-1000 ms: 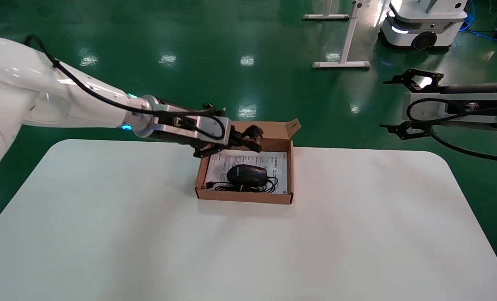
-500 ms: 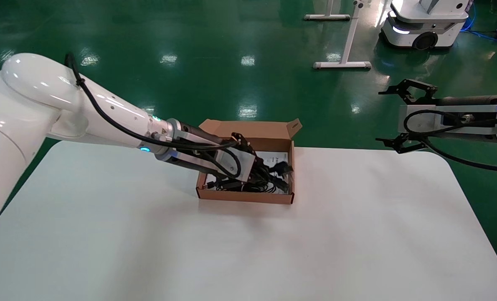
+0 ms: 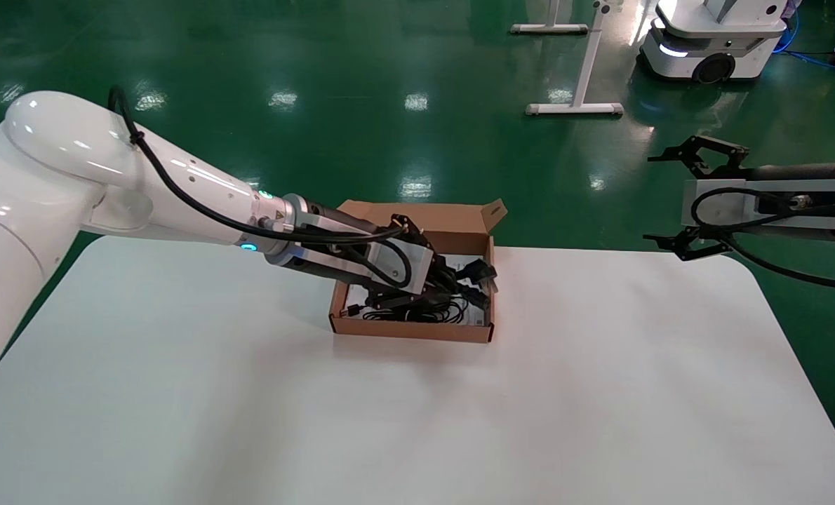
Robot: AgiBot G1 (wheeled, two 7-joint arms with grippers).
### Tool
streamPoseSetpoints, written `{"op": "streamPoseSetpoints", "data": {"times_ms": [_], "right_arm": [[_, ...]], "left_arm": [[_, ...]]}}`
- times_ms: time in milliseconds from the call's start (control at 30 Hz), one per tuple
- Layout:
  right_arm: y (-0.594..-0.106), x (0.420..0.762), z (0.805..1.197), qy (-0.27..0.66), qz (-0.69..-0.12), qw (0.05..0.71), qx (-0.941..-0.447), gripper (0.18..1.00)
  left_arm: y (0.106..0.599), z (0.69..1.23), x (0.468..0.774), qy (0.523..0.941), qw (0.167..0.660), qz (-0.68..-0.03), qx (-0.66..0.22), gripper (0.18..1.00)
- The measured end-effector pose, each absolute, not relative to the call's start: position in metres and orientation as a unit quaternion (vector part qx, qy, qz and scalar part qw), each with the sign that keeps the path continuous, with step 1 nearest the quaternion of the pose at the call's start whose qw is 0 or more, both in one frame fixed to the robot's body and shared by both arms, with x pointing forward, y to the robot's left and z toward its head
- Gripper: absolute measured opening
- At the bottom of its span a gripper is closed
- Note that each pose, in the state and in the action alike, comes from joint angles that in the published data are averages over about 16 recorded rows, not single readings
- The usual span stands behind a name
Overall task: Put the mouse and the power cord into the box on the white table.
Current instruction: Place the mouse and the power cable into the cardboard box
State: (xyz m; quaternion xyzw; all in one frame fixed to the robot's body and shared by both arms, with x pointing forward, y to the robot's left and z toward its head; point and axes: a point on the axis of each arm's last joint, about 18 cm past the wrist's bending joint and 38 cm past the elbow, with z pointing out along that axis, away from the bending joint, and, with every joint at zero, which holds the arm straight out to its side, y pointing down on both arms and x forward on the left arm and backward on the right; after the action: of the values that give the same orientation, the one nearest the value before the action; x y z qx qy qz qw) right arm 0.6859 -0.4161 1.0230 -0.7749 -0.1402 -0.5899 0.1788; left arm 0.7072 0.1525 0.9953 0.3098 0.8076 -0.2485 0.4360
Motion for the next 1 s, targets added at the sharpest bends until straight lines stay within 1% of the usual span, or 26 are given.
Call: {"op": "streamPoseSetpoints", "data": {"times_ms": [533,733,933,1000], "right_arm": [[-0.4208,0.6826,1.0257,-0.129,-0.594,0.191,-0.771,1.001],[-0.4209,0.6814,1.0270,-0.125,-0.596,0.201,-0.767,1.001],[-0.4198,0.6808,1.0271,-0.122,-0.596,0.209,-0.765,1.001],[-0.4185,0.6805,1.0265,-0.121,-0.596,0.215,-0.765,1.001]], "left_arm": [[0.1512,0.9919,0.7140,0.807,0.448,-0.238,0.302,0.315],[0.1508,0.9913,0.7142,0.807,0.449,-0.238,0.301,0.337],[0.1515,0.9891,0.7124,0.806,0.446,-0.252,0.295,0.388],[0.1523,0.9875,0.7107,0.806,0.444,-0.263,0.290,0.421]]}}
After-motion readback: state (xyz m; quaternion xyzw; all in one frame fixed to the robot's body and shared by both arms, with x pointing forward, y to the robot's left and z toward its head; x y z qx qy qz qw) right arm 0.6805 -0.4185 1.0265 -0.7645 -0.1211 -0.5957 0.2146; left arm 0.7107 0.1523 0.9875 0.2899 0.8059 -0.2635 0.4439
